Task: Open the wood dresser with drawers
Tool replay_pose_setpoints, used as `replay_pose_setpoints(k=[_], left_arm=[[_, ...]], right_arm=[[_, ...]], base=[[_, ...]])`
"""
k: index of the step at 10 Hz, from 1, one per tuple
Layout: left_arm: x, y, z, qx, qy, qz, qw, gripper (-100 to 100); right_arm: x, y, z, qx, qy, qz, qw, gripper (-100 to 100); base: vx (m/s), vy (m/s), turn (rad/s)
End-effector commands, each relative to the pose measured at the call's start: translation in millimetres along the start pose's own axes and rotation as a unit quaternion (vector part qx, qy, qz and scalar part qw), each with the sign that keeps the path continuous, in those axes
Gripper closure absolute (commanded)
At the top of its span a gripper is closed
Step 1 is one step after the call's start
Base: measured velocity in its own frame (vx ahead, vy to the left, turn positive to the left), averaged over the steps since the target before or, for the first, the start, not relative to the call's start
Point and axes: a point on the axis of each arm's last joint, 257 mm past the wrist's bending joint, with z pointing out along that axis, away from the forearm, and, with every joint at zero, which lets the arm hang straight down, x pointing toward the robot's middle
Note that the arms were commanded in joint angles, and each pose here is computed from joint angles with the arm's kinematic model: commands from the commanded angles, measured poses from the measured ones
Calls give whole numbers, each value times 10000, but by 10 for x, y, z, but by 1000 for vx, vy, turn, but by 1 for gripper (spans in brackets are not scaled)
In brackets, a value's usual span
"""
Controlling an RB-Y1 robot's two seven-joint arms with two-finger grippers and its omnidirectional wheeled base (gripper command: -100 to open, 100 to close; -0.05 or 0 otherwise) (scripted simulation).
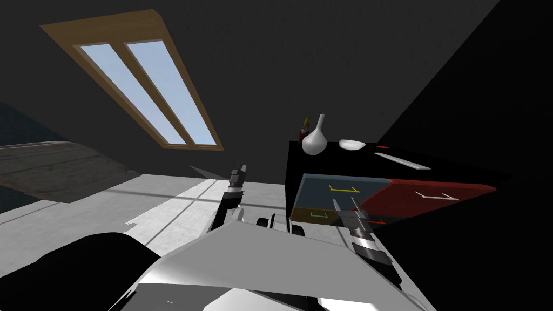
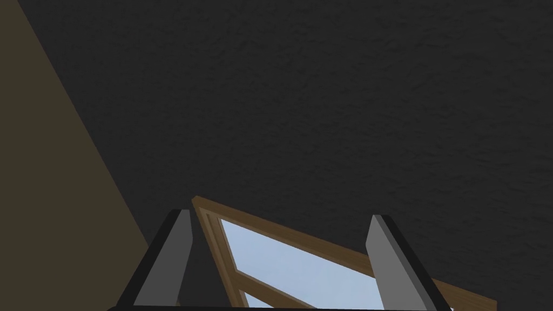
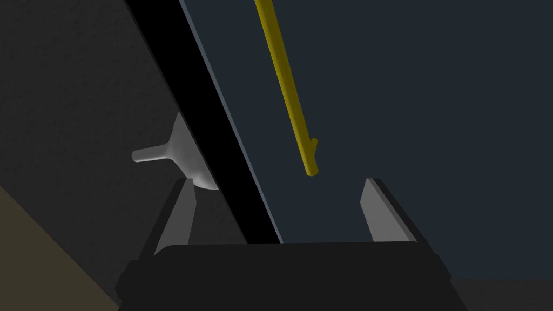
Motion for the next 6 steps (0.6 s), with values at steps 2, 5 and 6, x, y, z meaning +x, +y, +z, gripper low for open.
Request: replay_pose_setpoints(k=[2,5,6], left_arm=[[0,0,0,0,0,0,10000,0],[0,0,0,0,0,0,10000,0],[0,0,0,0,0,0,10000,0]], right_arm=[[60,66,-46,-98,27,-547,9984,-100],[117,126,-94,-203,46,-993,9948,-100],[139,148,-113,-243,51,-1156,9930,-100]], base=[[25,-21,55],[25,-19,51],[32,-29,66]])
